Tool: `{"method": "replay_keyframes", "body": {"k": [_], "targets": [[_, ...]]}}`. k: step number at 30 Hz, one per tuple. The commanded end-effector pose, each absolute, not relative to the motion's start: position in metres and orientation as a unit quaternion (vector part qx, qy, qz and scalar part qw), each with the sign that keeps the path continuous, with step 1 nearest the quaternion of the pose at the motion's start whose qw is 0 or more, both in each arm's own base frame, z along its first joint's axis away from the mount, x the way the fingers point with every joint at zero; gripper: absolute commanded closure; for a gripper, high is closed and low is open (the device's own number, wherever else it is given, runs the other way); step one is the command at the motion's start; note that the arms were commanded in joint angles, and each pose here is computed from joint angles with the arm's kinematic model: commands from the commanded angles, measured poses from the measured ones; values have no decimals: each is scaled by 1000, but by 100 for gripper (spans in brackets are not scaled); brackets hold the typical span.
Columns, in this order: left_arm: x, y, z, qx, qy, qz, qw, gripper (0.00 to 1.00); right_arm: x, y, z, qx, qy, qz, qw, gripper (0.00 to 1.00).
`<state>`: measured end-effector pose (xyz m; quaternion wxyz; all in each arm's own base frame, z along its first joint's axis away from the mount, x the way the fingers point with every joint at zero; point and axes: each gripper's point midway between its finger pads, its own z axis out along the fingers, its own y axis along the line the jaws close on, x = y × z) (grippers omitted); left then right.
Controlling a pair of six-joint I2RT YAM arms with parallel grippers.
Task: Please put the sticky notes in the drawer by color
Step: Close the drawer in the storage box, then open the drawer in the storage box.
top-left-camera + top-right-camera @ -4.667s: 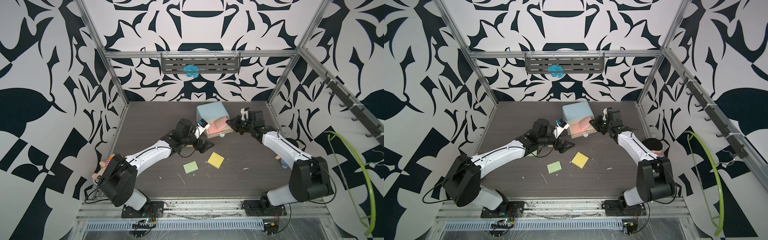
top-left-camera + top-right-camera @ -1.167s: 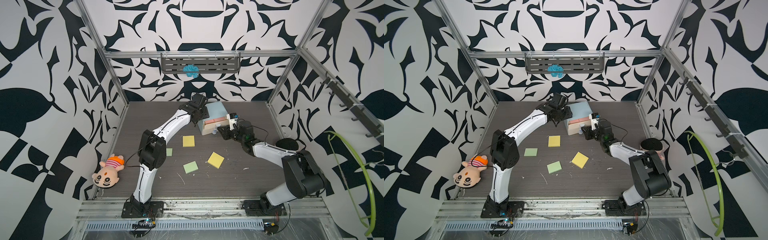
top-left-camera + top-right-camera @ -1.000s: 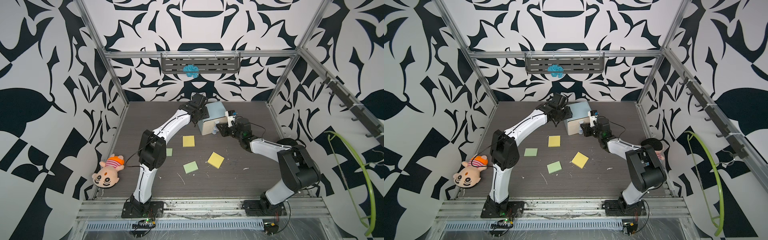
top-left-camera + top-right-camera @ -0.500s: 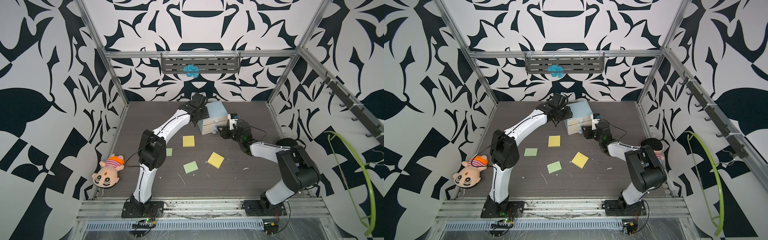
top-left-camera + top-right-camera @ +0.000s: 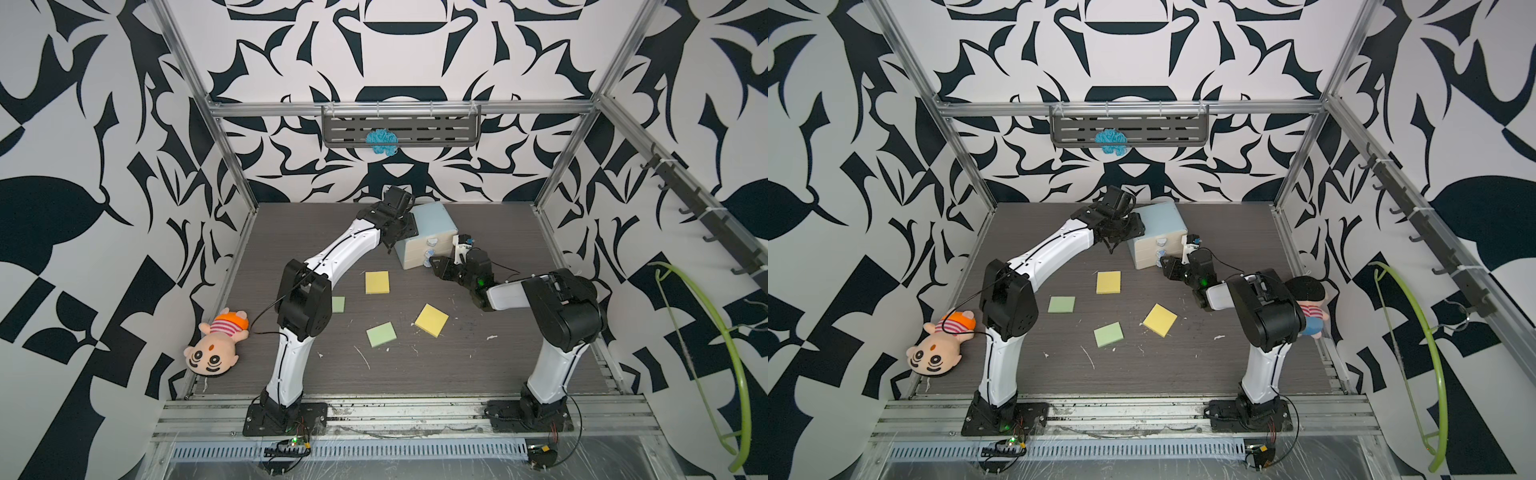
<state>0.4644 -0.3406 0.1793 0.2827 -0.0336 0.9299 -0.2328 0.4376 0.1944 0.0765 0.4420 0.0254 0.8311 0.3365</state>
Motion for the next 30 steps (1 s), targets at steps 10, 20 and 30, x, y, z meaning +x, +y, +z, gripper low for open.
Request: {"method": "replay_keyframes", "body": {"k": [10, 20, 30], "targets": [[440, -327, 125, -23, 960, -181, 210, 43, 452, 212, 131, 12, 772, 384, 507, 48], [439, -327, 124, -21, 961, -183, 208, 43, 467, 218, 131, 9, 769, 385, 511, 63], [439, -327, 125, -21, 960, -183, 209, 43, 447, 214, 125, 3, 776, 380, 503, 75]]}}
